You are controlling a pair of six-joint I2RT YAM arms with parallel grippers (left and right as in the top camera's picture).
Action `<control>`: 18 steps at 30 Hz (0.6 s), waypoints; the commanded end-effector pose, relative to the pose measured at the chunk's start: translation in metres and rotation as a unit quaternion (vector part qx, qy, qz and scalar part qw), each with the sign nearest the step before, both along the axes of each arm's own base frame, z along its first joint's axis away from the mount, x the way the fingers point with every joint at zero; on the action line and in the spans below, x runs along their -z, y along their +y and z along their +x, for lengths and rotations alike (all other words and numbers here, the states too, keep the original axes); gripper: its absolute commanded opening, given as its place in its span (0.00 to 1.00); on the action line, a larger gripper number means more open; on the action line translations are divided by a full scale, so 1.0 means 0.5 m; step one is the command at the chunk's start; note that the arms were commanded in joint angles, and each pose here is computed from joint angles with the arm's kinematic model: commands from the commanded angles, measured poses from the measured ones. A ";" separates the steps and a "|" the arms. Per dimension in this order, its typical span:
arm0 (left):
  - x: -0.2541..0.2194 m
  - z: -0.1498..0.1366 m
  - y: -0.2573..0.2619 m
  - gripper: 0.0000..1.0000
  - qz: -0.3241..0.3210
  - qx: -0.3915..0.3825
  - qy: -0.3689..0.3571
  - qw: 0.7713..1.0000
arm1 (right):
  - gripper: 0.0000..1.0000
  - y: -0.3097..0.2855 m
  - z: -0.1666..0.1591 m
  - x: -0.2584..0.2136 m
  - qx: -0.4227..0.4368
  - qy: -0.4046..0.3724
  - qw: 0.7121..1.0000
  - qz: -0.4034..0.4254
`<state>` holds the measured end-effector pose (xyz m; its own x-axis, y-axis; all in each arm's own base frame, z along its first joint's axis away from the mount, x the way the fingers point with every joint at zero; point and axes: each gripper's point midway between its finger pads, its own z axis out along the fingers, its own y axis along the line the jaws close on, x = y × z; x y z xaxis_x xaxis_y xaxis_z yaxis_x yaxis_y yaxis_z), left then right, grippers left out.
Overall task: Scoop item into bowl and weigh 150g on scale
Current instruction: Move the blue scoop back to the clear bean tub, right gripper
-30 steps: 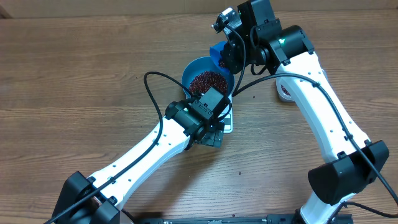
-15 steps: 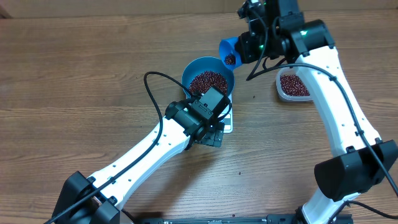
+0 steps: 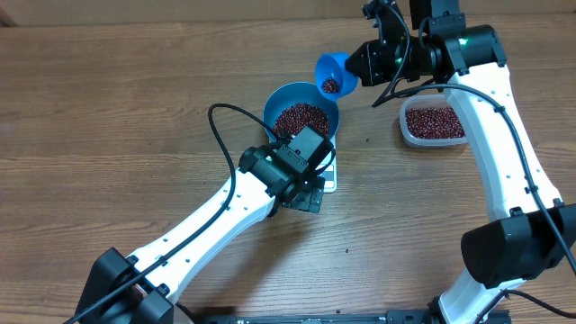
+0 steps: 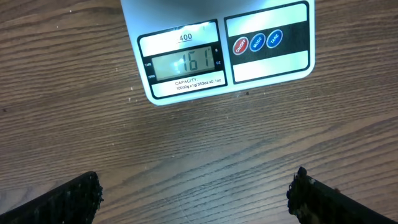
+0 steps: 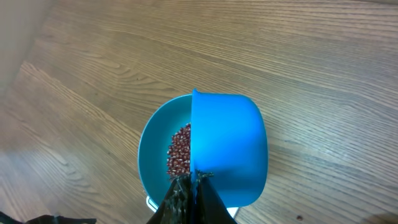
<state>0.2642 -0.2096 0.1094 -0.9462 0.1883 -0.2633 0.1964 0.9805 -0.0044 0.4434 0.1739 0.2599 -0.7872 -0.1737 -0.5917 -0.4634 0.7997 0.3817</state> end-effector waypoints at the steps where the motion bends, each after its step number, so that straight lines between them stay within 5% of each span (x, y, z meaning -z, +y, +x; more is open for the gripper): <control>1: -0.001 0.003 0.009 1.00 0.003 -0.015 -0.005 1.000 | 0.04 0.008 -0.002 -0.030 -0.005 -0.014 1.000 0.014; 18: -0.001 0.003 0.009 0.99 0.003 -0.015 -0.005 1.000 | 0.04 0.002 0.000 -0.027 0.000 -0.013 1.000 0.007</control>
<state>0.2642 -0.2096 0.1094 -0.9462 0.1883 -0.2633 0.1964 0.9805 -0.0044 0.4427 0.1752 0.2605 -0.7897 -0.1697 -0.5896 -0.4631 0.7953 0.3913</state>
